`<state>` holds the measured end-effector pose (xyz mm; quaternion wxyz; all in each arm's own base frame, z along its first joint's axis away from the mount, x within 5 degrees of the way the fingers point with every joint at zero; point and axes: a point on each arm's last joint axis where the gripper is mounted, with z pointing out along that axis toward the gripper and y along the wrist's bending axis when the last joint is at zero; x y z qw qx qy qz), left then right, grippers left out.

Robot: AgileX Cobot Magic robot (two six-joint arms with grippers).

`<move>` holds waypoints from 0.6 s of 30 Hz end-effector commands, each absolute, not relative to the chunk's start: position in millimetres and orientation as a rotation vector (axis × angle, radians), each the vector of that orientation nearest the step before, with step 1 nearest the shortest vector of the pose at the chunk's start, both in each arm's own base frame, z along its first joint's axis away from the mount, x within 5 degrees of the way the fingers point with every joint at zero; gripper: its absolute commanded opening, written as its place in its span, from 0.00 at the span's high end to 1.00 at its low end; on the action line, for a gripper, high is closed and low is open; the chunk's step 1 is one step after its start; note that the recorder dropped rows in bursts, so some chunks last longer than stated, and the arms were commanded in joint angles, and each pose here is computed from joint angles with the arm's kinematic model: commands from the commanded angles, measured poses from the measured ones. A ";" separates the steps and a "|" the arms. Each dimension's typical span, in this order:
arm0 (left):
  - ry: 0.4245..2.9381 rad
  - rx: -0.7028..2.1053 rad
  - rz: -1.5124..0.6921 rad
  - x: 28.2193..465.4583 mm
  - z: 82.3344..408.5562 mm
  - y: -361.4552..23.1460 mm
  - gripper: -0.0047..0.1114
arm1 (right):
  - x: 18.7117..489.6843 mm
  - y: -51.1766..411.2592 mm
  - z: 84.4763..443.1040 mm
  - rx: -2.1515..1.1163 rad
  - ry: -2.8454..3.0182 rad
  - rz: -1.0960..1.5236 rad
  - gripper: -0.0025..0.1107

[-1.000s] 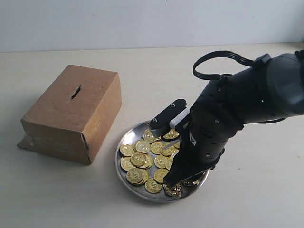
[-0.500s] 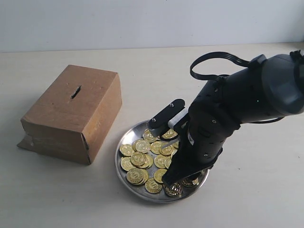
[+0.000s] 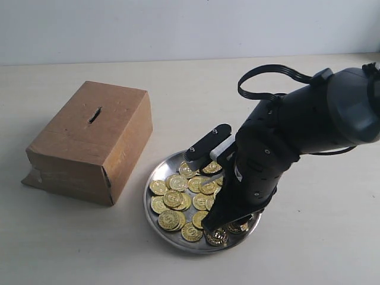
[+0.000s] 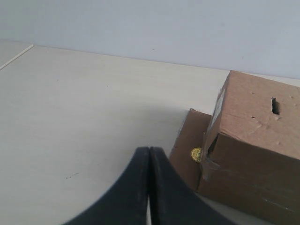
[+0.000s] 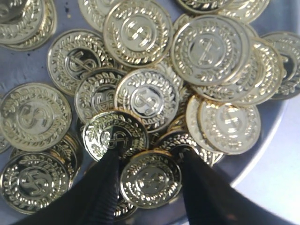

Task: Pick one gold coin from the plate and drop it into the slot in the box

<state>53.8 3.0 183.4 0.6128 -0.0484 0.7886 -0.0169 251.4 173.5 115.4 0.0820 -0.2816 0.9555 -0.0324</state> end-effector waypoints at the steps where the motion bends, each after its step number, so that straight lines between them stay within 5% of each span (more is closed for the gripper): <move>1: 1.800 -0.111 -0.042 54.0 184.3 2.8 0.96 | 249.3 172.5 105.9 -0.851 2.898 -0.121 0.86; 6: 1.800 -0.111 -0.042 54.0 184.3 2.8 0.96 | 254.6 175.8 111.9 -0.847 2.895 -0.128 0.98; 18: 1.800 -0.111 -0.042 54.0 184.3 2.8 0.96 | 266.4 183.0 130.9 -0.828 2.886 -0.141 0.98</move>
